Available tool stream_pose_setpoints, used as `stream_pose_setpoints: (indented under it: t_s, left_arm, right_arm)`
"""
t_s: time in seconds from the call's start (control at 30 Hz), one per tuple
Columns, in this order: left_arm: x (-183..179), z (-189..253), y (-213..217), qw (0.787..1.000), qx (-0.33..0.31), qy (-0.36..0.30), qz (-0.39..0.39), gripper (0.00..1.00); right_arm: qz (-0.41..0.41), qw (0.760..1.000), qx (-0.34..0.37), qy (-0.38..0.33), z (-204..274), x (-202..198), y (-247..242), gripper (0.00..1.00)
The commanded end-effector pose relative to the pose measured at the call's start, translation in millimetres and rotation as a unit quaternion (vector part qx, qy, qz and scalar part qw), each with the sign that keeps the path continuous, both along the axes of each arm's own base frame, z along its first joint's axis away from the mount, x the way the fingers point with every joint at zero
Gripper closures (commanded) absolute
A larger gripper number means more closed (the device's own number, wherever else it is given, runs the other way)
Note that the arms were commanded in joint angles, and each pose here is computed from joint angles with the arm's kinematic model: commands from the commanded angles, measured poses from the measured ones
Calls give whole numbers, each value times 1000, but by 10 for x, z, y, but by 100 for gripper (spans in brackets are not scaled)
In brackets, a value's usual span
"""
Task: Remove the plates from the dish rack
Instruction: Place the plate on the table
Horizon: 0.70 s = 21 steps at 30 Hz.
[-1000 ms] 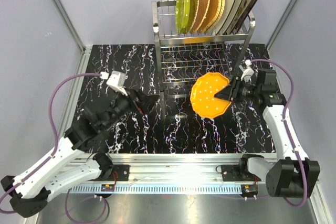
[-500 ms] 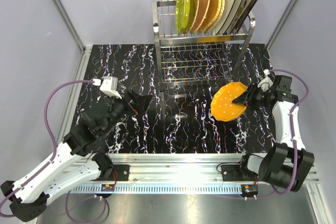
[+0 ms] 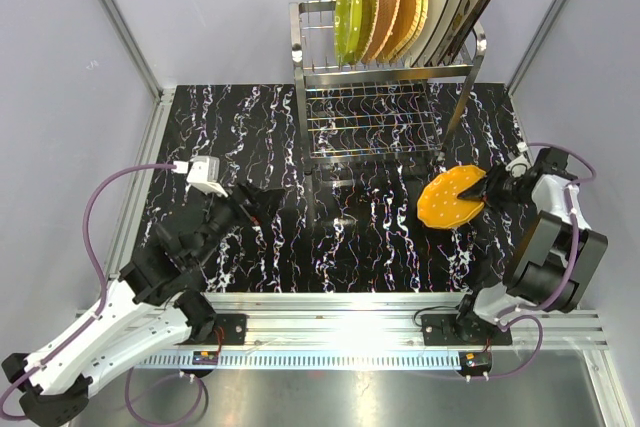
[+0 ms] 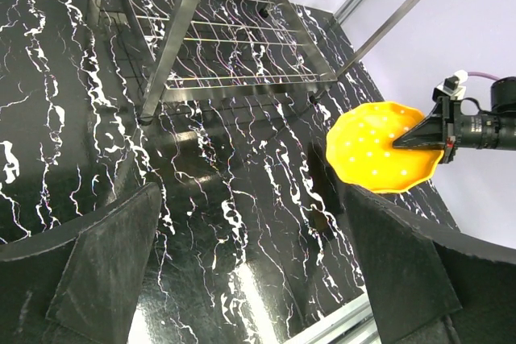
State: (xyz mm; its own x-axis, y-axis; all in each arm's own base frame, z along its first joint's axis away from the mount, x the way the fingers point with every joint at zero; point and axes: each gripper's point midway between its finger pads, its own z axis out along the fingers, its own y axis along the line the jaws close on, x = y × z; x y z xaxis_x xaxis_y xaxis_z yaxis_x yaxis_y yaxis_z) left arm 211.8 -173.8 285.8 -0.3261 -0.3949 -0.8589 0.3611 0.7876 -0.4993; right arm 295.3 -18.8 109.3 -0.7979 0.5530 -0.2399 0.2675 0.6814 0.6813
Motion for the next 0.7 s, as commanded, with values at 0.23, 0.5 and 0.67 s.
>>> stream_pose_setpoints:
  t_s: [0.23, 0.5, 0.67]
  left_arm:
    - [27, 38, 76, 999, -37, -9, 26, 1]
    - [-5, 21, 107, 998, -48, -10, 27, 1]
    - [-4, 22, 95, 998, -50, -12, 24, 1]
  right_arm:
    - [32, 997, -1, -73, 29, 399, -105, 89]
    - [44, 998, -19, -48, -228, 364, -192, 70]
    - [48, 997, -38, -39, -358, 320, -259, 54]
